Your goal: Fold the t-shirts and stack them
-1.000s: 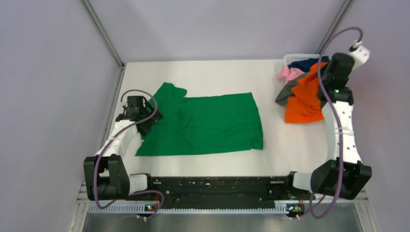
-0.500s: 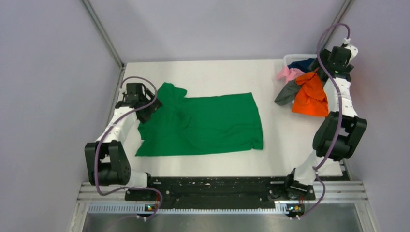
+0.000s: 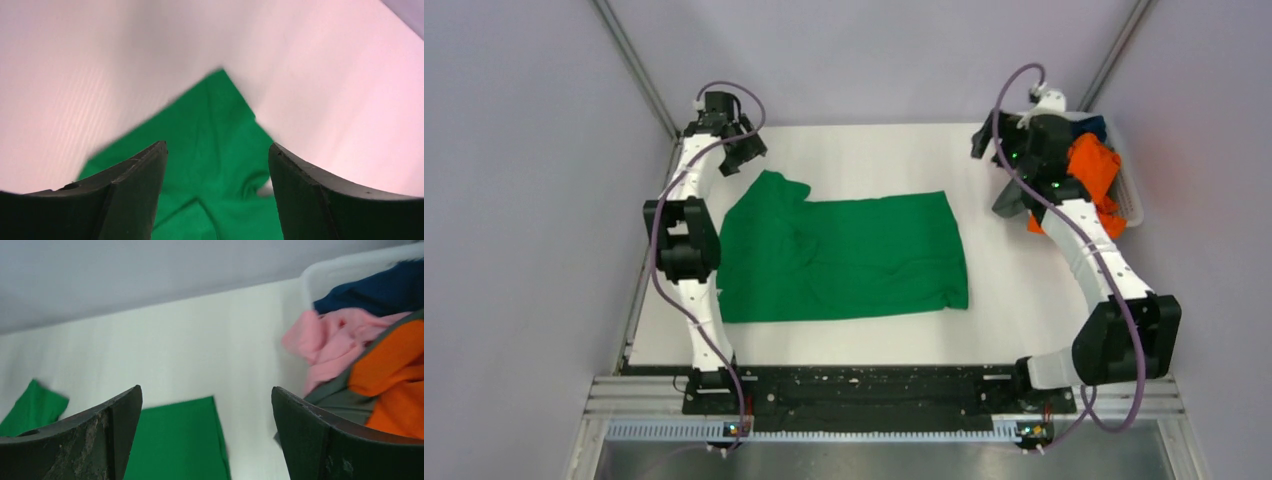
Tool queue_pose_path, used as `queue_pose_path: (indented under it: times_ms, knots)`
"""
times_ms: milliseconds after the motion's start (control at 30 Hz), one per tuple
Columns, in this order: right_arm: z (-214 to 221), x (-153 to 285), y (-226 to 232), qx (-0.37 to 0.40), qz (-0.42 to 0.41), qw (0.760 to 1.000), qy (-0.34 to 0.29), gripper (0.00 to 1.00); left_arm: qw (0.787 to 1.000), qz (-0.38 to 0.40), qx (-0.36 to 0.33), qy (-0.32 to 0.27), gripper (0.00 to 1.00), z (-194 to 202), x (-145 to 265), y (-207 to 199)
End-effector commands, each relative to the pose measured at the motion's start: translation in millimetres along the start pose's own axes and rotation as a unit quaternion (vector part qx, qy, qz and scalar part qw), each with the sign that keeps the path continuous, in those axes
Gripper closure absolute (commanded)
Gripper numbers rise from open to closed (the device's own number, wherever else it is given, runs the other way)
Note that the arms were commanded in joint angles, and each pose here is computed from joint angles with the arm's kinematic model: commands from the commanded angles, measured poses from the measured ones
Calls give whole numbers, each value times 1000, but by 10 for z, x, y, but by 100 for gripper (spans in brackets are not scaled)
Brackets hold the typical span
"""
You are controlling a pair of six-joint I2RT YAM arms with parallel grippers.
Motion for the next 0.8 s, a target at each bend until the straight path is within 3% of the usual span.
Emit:
queue_pose_path:
  times_ms: [0,333,600,767]
  knots:
    - [604,-126,310,36,-54,994,83,1,997,-54,-60,13,22,-160,-347,-38]
    - [1178,-253,170,10,-12,988,156,1,994,-29,-97,-41,22,-135,-844,-421]
    - [1314,-262,25,17,38,985,165,1,995,-66,-79,11,25,176,-1118,-390]
    - [1347,-320,51,10,26,986,166,1,992,-101,-72,23,27,258,-1207,-329]
Point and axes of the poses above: each gripper's point midway between its finger pads, its own x axis back along the fingers, its own y axis along the line the jaws close on, z = x × y, the point moved 8 cm from there along x, back along the fingers, and after that the axes turned 6 degrees about -x, right-handed, at the moved point
